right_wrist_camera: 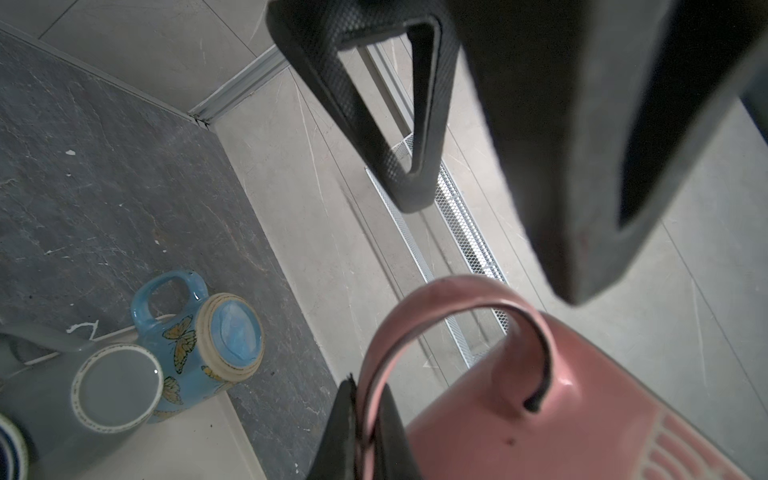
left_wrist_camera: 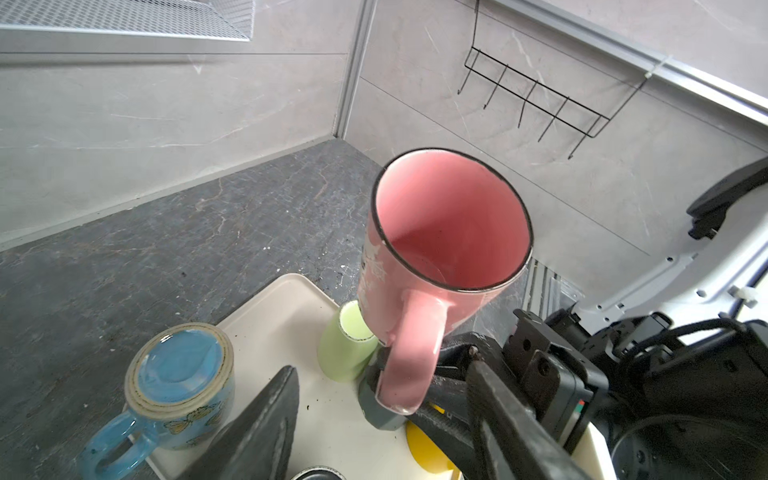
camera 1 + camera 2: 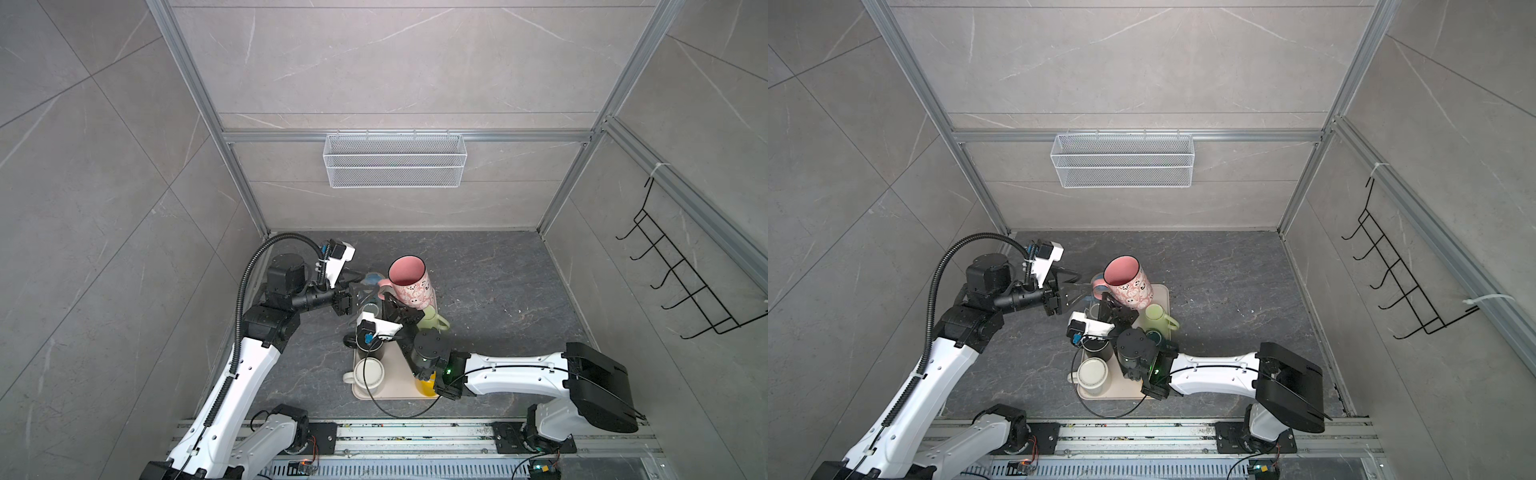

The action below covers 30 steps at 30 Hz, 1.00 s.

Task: Turn the mug right side up
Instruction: 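Rotate the pink mug upright with the right gripper while the left gripper approaches, then grasp the pink mug's handle with the left gripper beside the right gripper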

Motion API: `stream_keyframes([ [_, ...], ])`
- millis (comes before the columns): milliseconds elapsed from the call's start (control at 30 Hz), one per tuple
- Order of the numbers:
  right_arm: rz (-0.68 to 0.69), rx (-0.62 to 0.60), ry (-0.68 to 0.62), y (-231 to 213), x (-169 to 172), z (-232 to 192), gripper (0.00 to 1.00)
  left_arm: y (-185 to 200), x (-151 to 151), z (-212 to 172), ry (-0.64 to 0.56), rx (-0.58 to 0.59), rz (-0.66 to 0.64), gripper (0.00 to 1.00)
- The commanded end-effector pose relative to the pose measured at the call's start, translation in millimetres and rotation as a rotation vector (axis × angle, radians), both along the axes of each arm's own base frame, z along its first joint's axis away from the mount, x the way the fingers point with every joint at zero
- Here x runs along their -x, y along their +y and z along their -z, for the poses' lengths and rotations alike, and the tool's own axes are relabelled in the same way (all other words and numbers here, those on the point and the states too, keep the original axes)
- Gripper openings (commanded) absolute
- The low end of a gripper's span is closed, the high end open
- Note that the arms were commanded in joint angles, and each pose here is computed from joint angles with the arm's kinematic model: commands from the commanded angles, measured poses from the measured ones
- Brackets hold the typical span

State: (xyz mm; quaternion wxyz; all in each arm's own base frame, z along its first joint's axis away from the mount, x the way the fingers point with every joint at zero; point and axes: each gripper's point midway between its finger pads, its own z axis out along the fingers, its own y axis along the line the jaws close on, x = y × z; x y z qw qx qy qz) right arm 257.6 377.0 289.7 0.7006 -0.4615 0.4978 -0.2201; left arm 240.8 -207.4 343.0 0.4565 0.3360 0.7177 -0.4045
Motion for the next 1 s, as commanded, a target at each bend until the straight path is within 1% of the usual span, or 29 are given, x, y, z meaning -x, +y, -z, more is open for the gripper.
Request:
stream_keyframes([
  [0, 0.021, -0.074, -0.09, -3.7, 3.4, -34.5, 0.0, -6.9, 15.4, -13.1, -0.08, -0.016, 0.085, 0.63],
  [133, 0.015, -0.067, -0.102, -0.7, 5.3, -35.3, 0.0, -12.3, 22.2, -7.7, -0.076, -0.039, 0.122, 0.61],
  [300, 0.005, -0.074, -0.105, 1.2, 7.6, -36.5, 0.0, -17.1, 22.4, -3.9, -0.065, -0.053, 0.136, 0.57],
  [433, -0.007, -0.079, -0.109, 3.3, 9.4, -37.7, 0.0, -17.6, 19.1, 0.8, -0.053, -0.069, 0.124, 0.56],
  [567, -0.012, -0.082, -0.111, 4.6, 10.6, -38.3, 0.0, -19.0, 16.4, 4.5, -0.04, -0.076, 0.12, 0.5],
  [767, -0.01, -0.093, -0.116, 5.6, 10.5, -41.9, 0.0, -19.5, 12.5, 12.3, -0.016, -0.094, 0.103, 0.48],
  [967, -0.015, -0.097, -0.121, 6.3, 10.9, -44.1, 0.0, -18.4, 10.4, 17.1, -0.006, -0.107, 0.086, 0.44],
])
